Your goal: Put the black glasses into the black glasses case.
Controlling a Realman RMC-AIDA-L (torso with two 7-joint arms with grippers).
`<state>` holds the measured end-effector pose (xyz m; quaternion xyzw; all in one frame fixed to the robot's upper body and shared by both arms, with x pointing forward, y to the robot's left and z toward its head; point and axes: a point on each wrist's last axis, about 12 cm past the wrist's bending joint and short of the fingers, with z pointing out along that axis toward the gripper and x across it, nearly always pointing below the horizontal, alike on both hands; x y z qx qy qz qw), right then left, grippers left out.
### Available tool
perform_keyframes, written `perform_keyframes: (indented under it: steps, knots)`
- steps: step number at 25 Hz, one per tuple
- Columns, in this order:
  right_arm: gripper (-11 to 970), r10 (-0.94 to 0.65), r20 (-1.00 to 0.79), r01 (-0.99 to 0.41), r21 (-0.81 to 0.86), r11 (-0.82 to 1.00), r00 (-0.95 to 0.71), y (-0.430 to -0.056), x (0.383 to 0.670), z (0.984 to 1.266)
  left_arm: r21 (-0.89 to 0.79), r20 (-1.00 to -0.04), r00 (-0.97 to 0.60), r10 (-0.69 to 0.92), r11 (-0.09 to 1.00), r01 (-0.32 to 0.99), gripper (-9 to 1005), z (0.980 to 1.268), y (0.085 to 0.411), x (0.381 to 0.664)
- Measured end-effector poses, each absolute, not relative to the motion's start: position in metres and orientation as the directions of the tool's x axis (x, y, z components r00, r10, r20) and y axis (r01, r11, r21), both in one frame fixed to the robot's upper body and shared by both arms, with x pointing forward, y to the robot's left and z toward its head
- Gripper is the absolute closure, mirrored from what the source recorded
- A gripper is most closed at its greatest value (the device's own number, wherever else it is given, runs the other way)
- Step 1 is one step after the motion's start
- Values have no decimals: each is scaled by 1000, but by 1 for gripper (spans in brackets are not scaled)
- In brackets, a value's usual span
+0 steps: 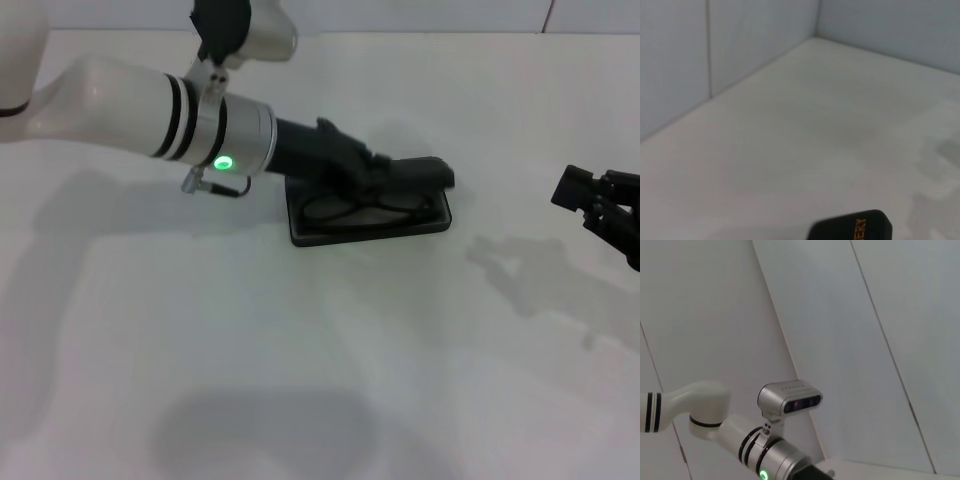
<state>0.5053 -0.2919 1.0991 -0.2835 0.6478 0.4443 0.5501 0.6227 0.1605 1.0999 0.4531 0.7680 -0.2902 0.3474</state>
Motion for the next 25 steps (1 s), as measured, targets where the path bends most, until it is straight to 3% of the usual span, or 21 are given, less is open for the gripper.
perform_keyframes:
  steps: [7,13,18,20,25]
  knots:
    - [820,122,-964,-859,265,439,-235,-290,505,1099,-129,-755,-294,586,307,943,807,1094,149,609]
    - [820,96,-966,-879,258,401,-240,-292,501,1100,-93,-851,-169,498,174,980,787,1134,145,598]
    - [821,45,-971,-915,237,327,-236,-286,501,1103,-96,-920,-168,355,212,972,770,1162,174,586]
    - [821,32,-974,-929,223,296,-224,-284,500,1107,-148,-936,-215,278,241,959,763,1174,199,578]
    - [820,23,-988,-980,157,124,-155,-267,506,1129,-233,-970,-237,50,77,969,618,1183,238,550]
